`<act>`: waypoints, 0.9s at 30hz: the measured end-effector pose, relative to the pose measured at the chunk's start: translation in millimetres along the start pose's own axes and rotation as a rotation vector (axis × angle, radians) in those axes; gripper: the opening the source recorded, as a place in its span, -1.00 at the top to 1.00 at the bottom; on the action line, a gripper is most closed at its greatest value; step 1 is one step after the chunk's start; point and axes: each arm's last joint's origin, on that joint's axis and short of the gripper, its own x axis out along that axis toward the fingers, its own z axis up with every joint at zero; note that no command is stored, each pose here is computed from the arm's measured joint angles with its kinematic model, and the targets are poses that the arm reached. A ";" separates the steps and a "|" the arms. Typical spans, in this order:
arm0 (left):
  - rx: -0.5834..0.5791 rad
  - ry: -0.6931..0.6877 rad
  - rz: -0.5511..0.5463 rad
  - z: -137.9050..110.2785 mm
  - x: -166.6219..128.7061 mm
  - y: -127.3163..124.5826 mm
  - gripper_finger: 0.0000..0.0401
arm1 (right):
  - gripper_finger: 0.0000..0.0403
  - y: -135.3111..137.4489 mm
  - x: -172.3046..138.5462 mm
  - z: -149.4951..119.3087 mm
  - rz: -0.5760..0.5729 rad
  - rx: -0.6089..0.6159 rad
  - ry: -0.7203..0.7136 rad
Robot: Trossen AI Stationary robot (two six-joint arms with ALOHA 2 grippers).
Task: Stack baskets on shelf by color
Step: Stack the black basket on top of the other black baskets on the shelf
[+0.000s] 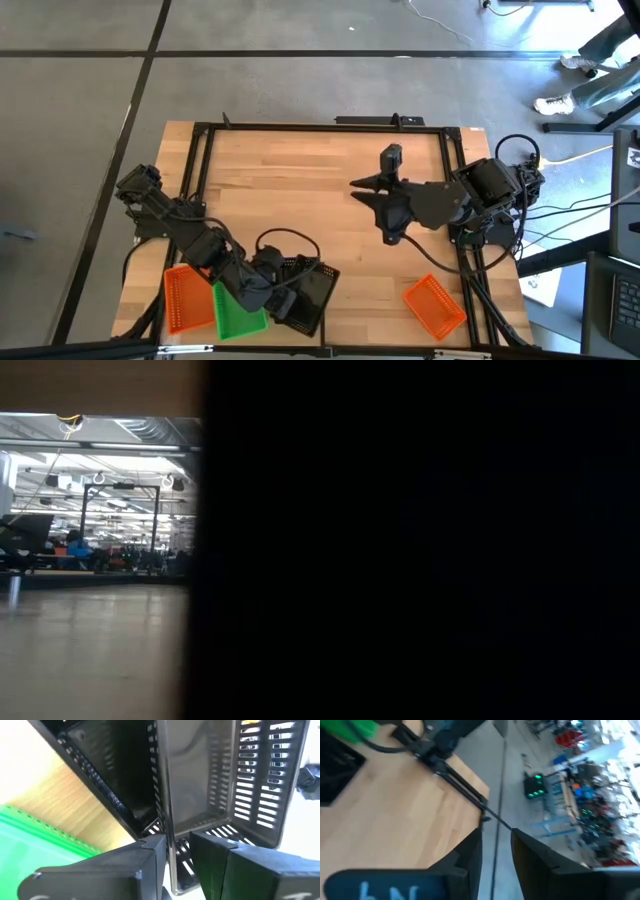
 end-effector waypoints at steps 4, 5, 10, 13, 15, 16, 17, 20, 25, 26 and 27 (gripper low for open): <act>-0.038 0.009 0.000 -5.3 -0.7 0.6 0.63 | 0.48 3.9 -0.3 0.4 0.114 0.003 -0.053; -0.042 0.007 -0.001 -6.3 -0.9 0.8 0.63 | 0.48 5.3 -0.3 0.3 0.152 0.013 -0.066; -0.054 0.010 -0.001 -9.3 -1.4 1.2 0.63 | 0.48 15.3 -2.7 -5.5 0.385 0.027 -0.081; -0.059 -0.002 -0.005 -8.6 -1.4 0.9 0.63 | 0.48 21.4 -4.8 -9.8 0.541 0.040 -0.078; -0.065 -0.013 -0.017 -8.2 -5.8 0.8 0.63 | 0.48 25.1 -5.5 -10.9 0.631 0.055 -0.084; -0.065 -0.016 -0.027 -8.5 -9.0 0.5 0.63 | 0.48 26.8 -5.4 -10.8 0.667 0.062 -0.090; -0.067 -0.018 -0.038 -8.2 -12.6 0.1 0.63 | 0.48 29.0 -4.8 -10.7 0.703 0.066 -0.097; -0.087 -0.027 -0.053 -8.0 -18.7 0.1 0.63 | 0.48 34.4 -2.2 -10.9 0.763 0.064 -0.099; -0.089 -0.036 -0.072 -9.2 -25.4 0.3 0.63 | 0.48 43.8 12.2 -16.1 0.798 0.070 -0.032; -0.089 -0.041 -0.071 -9.3 -25.0 0.5 0.63 | 0.48 45.7 16.2 -17.8 0.801 0.071 -0.015; -0.084 -0.045 -0.069 -9.2 -24.9 0.7 0.63 | 0.48 47.6 21.2 -19.7 0.802 0.070 0.002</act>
